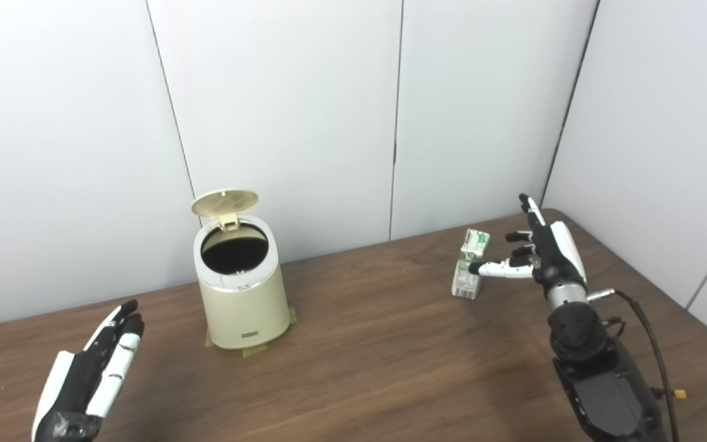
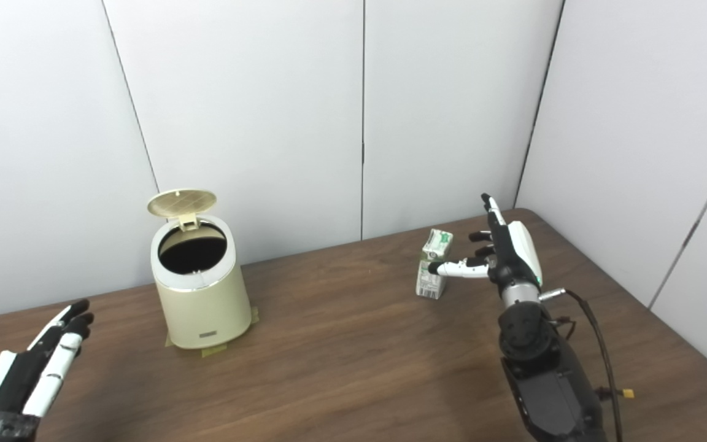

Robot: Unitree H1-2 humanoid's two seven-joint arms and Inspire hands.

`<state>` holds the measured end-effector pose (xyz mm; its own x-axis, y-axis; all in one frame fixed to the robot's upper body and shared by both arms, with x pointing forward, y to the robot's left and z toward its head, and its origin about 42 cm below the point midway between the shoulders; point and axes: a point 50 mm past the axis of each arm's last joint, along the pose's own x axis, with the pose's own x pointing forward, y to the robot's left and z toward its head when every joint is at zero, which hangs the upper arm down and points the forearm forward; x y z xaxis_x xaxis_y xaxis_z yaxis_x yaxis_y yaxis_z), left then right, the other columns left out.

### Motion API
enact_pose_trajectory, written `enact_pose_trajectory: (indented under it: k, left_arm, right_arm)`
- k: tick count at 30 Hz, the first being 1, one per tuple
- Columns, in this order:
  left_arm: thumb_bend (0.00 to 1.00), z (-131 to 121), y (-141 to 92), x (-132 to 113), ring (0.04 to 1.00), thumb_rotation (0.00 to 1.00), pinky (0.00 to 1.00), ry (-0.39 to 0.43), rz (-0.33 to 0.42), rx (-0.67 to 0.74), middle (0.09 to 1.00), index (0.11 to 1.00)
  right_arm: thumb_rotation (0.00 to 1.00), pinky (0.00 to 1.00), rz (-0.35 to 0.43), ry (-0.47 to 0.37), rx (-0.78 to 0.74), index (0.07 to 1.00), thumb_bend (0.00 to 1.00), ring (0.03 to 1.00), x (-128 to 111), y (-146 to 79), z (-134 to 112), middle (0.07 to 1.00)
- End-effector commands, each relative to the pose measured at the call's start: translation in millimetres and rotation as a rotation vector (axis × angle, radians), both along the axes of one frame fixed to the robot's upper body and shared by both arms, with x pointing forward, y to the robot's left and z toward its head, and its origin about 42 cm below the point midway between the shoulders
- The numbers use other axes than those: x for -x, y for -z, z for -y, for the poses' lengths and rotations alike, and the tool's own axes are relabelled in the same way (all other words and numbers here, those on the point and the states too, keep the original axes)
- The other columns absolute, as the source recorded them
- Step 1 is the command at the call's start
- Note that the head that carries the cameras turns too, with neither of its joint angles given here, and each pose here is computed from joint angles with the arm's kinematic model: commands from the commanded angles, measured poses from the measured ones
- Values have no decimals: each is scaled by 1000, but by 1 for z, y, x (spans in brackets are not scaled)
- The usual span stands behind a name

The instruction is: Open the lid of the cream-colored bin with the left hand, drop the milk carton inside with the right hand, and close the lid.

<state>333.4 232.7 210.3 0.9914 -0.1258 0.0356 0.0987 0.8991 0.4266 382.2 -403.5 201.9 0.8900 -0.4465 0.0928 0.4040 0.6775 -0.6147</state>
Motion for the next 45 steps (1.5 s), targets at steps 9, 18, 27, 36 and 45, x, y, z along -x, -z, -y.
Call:
enact_pose_trajectory:
  k: [9,18,27,36,45]
  left_arm:
    - [375,2,-31,0,878,800,845,40,155,19,882,903]
    - [340,-1,-33,2,875,785,829,40,161,31,884,895]
    - [351,-1,-30,2,880,776,843,47,160,26,876,890]
    - [354,-3,-29,2,891,771,854,44,156,22,879,895]
    - [355,-3,-27,3,895,771,859,42,149,4,885,895]
  right_arm:
    - [116,529,-36,11,168,921,1000,764,-40,-37,18,917]
    - [123,801,-98,-13,241,870,1000,856,-50,-34,8,869]
    - [83,711,-95,-41,223,821,995,813,-51,-27,-7,834]
    - [119,642,-66,-52,238,771,986,726,-49,-17,-7,763]
    - [3,405,30,-36,221,510,544,438,-41,-11,-7,489]
